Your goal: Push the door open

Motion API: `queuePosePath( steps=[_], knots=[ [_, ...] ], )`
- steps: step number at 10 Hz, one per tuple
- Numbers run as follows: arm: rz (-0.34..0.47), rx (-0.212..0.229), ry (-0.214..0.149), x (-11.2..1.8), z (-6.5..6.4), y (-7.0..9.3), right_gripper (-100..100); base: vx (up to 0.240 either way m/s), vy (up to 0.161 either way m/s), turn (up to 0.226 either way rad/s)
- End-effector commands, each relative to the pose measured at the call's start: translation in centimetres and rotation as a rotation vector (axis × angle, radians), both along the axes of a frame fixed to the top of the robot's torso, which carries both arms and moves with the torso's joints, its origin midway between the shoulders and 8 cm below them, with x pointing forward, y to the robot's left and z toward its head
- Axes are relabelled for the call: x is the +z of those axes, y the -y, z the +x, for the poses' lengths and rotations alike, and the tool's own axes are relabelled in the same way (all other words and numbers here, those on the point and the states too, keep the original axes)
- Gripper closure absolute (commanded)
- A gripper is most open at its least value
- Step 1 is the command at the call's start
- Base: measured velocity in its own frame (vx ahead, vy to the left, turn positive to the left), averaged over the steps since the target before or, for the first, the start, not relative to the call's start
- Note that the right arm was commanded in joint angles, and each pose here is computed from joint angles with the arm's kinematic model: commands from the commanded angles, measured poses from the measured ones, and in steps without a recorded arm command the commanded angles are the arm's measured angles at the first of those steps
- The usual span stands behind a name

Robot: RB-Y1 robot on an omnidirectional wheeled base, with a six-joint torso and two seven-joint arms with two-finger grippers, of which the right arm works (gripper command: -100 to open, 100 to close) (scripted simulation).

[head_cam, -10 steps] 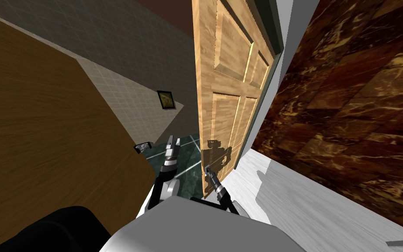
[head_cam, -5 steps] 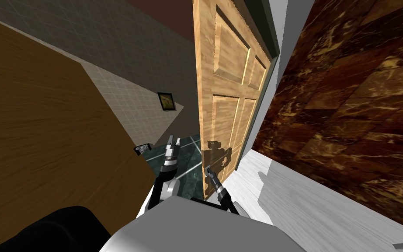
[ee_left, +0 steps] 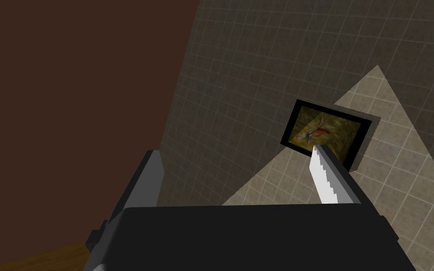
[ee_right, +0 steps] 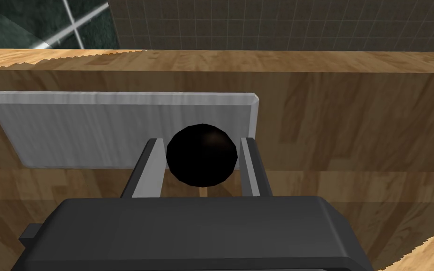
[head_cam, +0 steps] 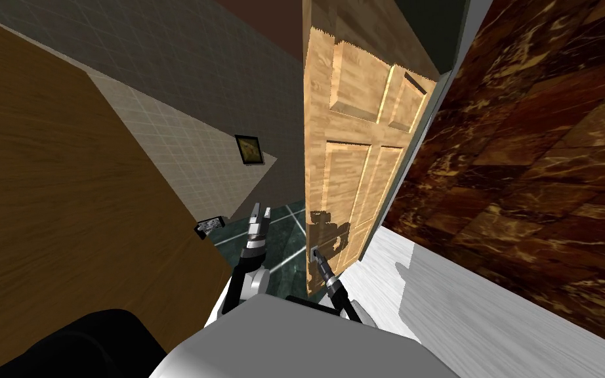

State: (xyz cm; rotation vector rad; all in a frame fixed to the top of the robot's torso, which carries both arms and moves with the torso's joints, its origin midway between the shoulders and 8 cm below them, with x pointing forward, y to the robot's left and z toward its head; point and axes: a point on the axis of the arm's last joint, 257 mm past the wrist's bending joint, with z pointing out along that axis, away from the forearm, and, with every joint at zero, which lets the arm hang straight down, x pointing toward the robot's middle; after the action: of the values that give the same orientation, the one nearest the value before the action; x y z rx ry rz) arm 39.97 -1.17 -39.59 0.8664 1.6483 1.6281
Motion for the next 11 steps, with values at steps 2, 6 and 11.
queuePosePath(
  steps=[2,6,11],
  knots=[
    [-0.004,-0.045,0.014,0.4,1.4,1.7,100,0.121,0.143,-0.034],
    [-0.008,-0.105,0.018,0.5,2.7,3.5,100,0.108,0.119,-0.038],
    [-0.009,-0.146,0.011,0.2,3.2,4.7,-100,0.076,0.087,-0.055]
  ],
)
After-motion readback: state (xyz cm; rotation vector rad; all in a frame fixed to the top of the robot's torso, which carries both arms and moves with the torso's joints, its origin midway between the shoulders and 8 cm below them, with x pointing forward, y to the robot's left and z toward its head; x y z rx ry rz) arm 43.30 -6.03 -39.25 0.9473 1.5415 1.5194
